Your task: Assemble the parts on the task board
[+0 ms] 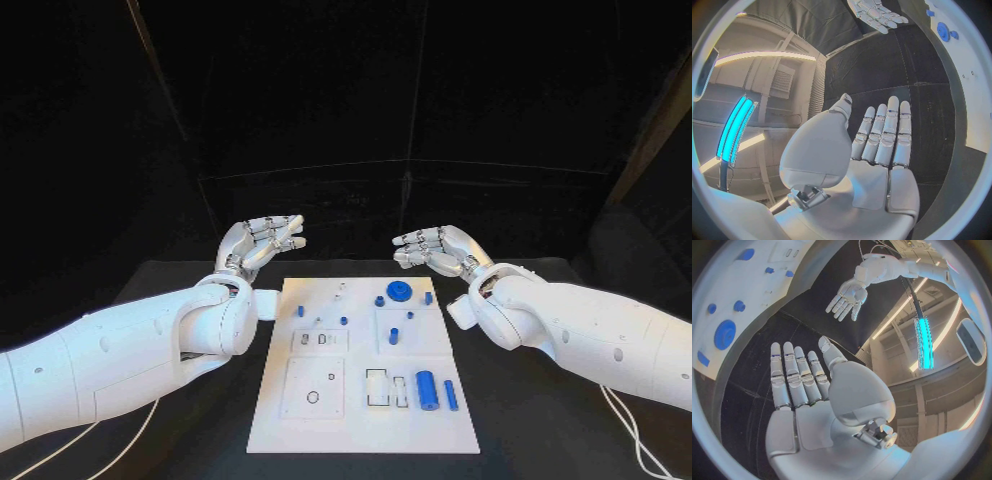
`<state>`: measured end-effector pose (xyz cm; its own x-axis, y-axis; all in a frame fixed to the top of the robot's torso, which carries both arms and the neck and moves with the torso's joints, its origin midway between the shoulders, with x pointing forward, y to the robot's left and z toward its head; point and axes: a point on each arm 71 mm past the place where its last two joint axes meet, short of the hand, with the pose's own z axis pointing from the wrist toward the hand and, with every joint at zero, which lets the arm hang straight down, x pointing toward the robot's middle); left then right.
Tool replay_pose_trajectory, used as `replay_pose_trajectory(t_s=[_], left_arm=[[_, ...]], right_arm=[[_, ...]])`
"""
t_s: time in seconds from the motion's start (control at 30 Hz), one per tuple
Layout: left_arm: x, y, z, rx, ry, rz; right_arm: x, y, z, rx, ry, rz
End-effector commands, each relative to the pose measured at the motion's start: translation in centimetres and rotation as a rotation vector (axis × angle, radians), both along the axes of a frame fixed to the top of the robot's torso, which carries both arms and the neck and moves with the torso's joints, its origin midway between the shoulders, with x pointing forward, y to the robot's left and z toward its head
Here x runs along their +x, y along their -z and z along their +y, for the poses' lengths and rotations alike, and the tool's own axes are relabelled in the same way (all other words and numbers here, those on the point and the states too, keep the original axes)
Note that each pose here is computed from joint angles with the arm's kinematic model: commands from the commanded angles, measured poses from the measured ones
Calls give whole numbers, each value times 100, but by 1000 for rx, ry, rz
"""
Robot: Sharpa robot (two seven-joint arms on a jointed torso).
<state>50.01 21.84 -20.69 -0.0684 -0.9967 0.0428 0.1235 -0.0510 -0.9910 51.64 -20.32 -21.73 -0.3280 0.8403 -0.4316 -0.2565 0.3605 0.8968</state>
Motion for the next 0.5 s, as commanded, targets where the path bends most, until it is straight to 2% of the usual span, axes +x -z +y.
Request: replay_pose_trajectory(t_s=[0.03, 0.2, 0.33, 0.5], left_arm=[[-44, -66, -33, -19, 74, -24], [-129, -160, -28, -23, 127, -27], [-215, -286, -37, -33, 164, -39], [-329, -440, -36, -48, 182, -63]], right_arm=[[3, -109, 37, -178, -59, -122], [28, -246, 61, -347, -107, -192], [38, -366, 108, -509, -141, -243], [43, -510, 197, -696, -160, -307]])
